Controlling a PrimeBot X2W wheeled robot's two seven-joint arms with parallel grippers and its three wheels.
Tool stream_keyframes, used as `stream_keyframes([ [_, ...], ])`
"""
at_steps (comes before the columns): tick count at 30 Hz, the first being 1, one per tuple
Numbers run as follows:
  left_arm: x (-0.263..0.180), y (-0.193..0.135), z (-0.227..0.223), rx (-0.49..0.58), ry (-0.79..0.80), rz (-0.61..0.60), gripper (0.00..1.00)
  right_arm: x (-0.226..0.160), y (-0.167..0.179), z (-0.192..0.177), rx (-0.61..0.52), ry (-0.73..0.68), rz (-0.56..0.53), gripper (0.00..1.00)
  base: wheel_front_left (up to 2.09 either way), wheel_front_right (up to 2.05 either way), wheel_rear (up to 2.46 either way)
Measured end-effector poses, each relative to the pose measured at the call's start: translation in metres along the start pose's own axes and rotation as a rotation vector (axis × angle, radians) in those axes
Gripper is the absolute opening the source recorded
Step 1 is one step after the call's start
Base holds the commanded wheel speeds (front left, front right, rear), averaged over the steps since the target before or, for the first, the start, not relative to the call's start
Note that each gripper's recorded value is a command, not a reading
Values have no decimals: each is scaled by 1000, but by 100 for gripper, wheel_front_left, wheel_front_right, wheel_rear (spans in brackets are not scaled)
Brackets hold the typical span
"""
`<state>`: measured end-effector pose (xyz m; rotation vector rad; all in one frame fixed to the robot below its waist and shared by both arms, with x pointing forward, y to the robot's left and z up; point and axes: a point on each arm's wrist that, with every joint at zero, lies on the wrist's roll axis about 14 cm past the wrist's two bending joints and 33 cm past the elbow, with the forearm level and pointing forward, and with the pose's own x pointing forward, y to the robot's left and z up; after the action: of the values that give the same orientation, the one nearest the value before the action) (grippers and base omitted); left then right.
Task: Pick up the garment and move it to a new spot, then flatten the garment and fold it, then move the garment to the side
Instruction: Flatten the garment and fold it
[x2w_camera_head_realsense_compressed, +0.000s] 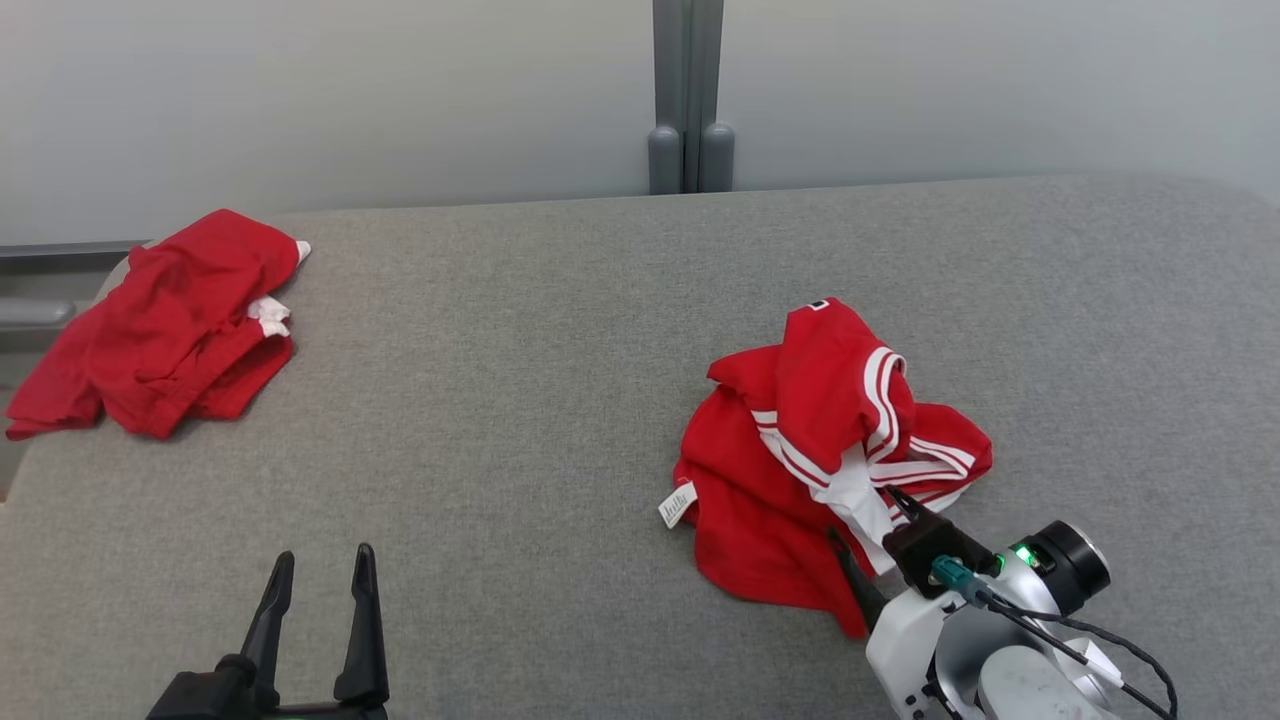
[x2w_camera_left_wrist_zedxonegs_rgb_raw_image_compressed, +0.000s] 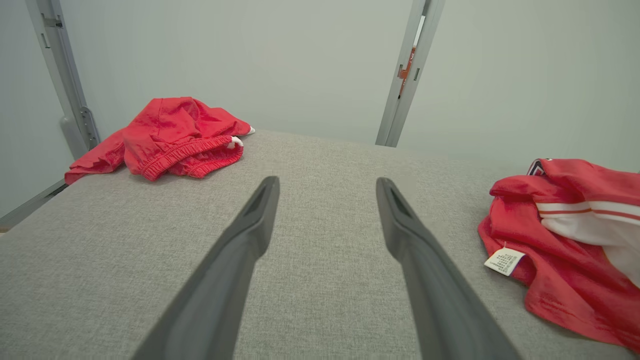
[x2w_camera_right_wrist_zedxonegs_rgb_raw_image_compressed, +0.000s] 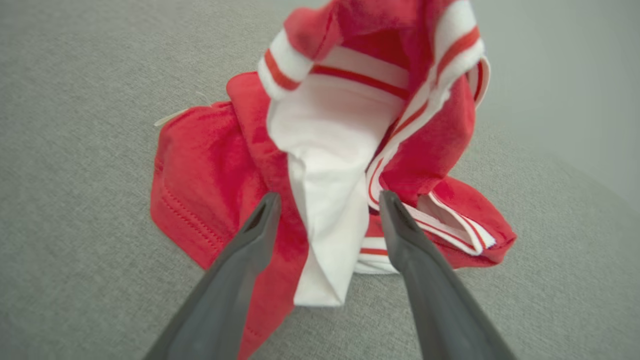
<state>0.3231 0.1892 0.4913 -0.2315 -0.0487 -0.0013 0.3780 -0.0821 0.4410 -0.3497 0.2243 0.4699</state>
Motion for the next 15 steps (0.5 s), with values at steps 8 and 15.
stream_keyframes([
  [8,-2,4,2,0,-5,16,100,23,-1,32,128,-58,-5,0,0,0,0],
  [15,-3,2,4,-6,-14,10,100,28,-22,169,352,-332,53,0,0,0,0],
])
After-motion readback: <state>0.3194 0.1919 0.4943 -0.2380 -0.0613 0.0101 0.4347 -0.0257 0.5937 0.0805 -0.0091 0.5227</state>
